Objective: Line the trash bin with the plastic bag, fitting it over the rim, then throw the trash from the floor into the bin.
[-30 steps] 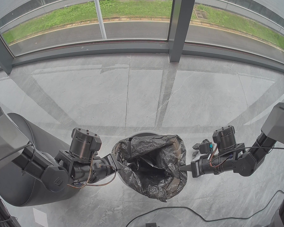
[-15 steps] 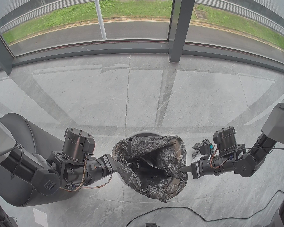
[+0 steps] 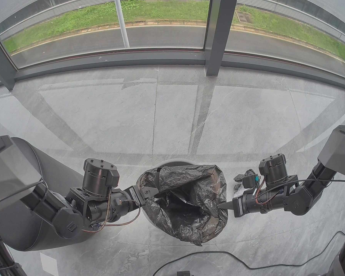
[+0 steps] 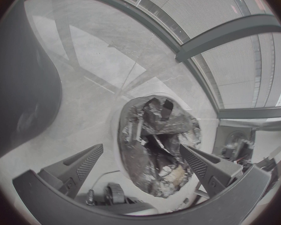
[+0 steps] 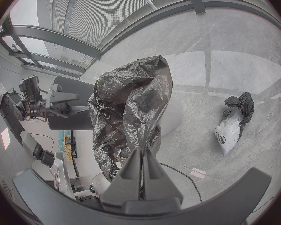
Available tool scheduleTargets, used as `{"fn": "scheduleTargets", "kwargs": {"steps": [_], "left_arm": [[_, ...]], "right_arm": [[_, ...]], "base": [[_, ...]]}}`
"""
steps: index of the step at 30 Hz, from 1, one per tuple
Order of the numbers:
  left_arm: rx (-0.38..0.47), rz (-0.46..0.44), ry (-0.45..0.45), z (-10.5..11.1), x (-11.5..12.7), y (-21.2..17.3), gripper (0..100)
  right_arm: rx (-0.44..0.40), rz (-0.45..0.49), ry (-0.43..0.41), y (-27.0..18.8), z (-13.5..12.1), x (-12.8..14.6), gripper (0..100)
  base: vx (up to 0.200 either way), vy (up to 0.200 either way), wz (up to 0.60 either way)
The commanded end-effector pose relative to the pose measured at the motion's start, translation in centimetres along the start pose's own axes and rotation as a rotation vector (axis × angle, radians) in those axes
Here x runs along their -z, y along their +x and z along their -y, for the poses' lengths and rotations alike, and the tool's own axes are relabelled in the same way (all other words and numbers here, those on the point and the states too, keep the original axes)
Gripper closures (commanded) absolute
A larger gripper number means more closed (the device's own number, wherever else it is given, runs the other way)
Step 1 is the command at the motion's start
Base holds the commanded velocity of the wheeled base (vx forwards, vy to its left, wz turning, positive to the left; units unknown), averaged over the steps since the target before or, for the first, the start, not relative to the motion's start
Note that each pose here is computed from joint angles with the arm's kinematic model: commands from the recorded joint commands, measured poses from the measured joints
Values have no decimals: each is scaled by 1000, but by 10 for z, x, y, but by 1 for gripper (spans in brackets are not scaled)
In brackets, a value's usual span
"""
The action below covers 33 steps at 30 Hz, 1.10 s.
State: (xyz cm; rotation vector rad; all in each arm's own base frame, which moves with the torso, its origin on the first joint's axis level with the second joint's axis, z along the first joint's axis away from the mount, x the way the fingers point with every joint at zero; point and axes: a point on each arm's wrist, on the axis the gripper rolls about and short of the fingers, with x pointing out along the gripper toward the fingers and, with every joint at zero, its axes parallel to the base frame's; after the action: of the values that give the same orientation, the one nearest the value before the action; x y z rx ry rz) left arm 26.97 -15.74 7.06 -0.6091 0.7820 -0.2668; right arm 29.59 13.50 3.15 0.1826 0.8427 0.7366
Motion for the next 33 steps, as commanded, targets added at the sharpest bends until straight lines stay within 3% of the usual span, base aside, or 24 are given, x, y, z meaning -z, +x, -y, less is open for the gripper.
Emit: {"fn": "scheduleTargets", "kwargs": {"steps": [1, 5, 16, 21, 33], "left_arm": [[-114, 12, 50, -19, 9, 25, 0], [-161, 69, 83, -22, 8, 22, 0], [-171, 69, 109, -22, 10, 23, 0], [-246, 132, 160, -24, 8, 25, 0], [-250, 130, 208, -22, 10, 28, 0]], "right_arm": [[-2, 0, -1, 0, 0, 0, 100], [-1, -1, 0, 0, 0, 0, 100], [-1, -1, 0, 0, 0, 0, 100], [-1, -4, 1, 1, 0, 1, 100], [-1, -5, 2, 1, 0, 1, 100]], "base": [[0, 0, 0], [0, 0, 0], [0, 0, 0], [0, 0, 0], [0, 0, 0]]}}
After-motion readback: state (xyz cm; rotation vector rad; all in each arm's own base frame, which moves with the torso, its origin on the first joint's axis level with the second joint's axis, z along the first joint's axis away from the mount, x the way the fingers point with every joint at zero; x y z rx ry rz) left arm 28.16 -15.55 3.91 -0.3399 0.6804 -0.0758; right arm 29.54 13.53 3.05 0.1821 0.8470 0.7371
